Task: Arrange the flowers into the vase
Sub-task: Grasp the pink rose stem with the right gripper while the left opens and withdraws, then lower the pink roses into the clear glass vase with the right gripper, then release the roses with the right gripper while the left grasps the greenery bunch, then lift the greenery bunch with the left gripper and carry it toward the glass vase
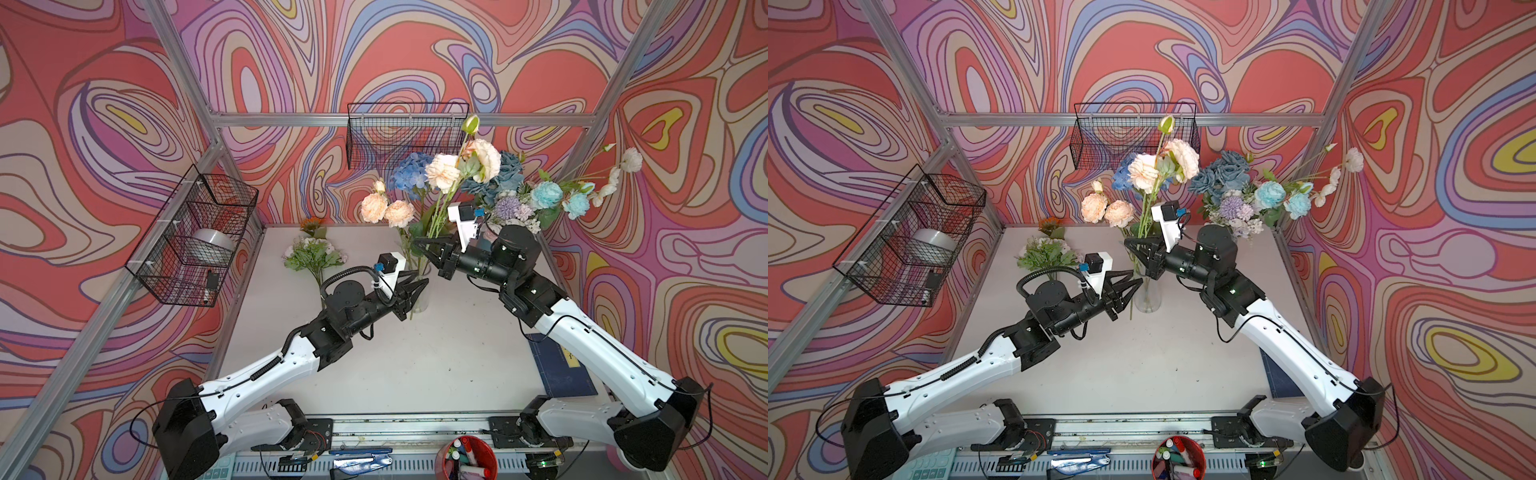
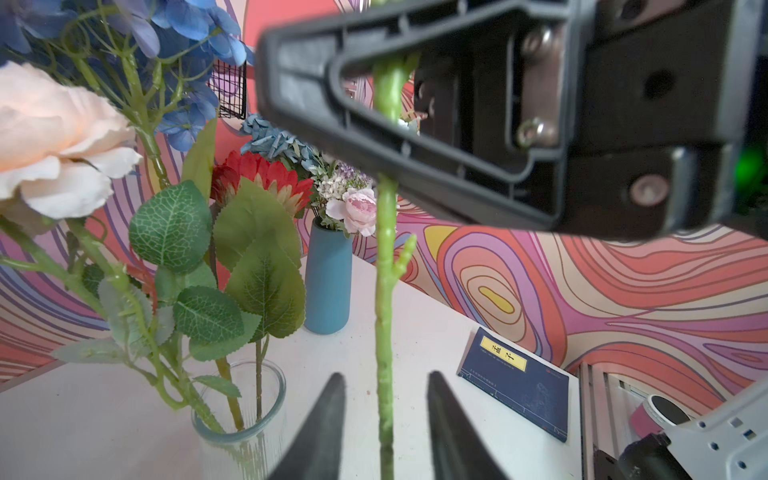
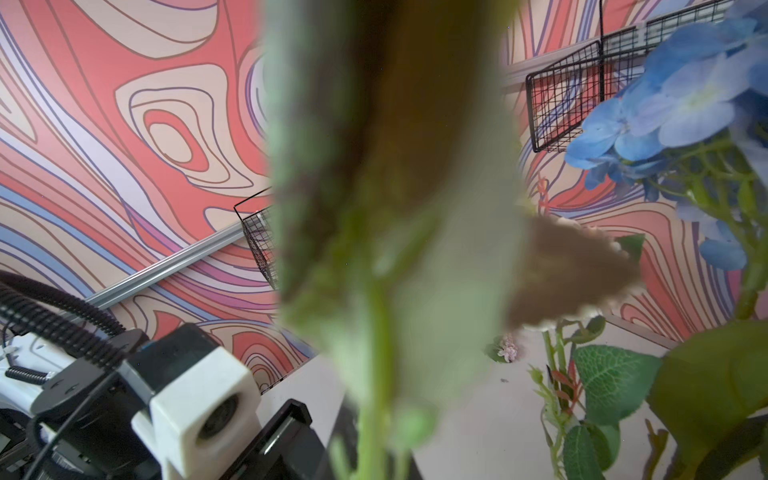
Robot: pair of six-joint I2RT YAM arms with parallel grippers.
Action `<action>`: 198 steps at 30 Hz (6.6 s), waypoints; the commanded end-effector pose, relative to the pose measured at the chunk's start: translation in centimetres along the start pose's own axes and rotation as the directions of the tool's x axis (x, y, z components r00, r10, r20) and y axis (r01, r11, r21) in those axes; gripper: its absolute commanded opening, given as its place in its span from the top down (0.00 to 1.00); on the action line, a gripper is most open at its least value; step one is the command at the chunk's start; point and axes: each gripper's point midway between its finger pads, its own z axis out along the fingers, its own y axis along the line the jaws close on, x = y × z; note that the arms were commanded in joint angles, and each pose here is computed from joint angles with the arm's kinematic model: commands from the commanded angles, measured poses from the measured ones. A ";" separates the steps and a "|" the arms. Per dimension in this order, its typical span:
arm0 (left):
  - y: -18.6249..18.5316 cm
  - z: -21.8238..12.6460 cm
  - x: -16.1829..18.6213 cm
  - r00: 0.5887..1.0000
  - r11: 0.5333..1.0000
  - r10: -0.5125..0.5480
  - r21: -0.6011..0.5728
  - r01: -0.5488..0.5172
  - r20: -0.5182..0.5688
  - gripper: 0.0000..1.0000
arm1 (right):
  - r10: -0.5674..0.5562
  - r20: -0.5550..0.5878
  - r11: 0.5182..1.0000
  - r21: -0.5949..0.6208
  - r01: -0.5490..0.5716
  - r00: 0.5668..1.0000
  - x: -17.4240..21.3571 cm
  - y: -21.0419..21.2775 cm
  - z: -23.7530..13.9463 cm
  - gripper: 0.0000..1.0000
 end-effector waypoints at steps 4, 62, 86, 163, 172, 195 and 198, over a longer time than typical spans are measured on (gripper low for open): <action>0.3 -0.9 -3.0 0.995 0.998 -0.030 -0.044 0.034 0.090 0.00 | -0.023 -0.030 0.985 0.171 0.028 0.999 2.0 -2.8 -1.6 1.00; 14.2 -6.6 10.0 0.867 0.710 -0.493 -0.546 0.445 0.065 0.00 | -0.140 0.128 0.776 0.630 0.028 0.982 4.7 -16.4 1.0 1.00; 18.4 -11.6 7.0 0.914 0.645 -0.391 -0.676 0.356 0.108 0.00 | -0.034 -0.057 0.776 0.628 0.062 0.998 10.4 -16.3 -0.7 0.60; 35.4 -14.9 26.9 0.402 0.250 -0.895 -0.964 0.094 -0.193 0.85 | 0.063 -0.040 0.812 0.583 -0.028 0.997 12.5 -11.8 -7.1 0.02; 29.5 -13.1 29.2 0.376 0.319 -0.890 -0.942 0.107 -0.258 0.90 | 0.067 -0.047 0.813 0.582 -0.028 0.997 12.6 -12.0 -6.7 0.02; 30.4 -13.0 23.5 0.529 0.329 -0.817 -0.939 0.097 -0.231 0.63 | 0.050 -0.017 0.819 0.573 -0.031 0.999 11.3 -11.0 -7.6 0.02; 30.6 -12.7 24.9 0.507 0.323 -0.831 -0.941 0.103 -0.230 0.63 | 0.050 -0.018 0.817 0.576 -0.031 0.999 11.3 -11.0 -7.8 0.02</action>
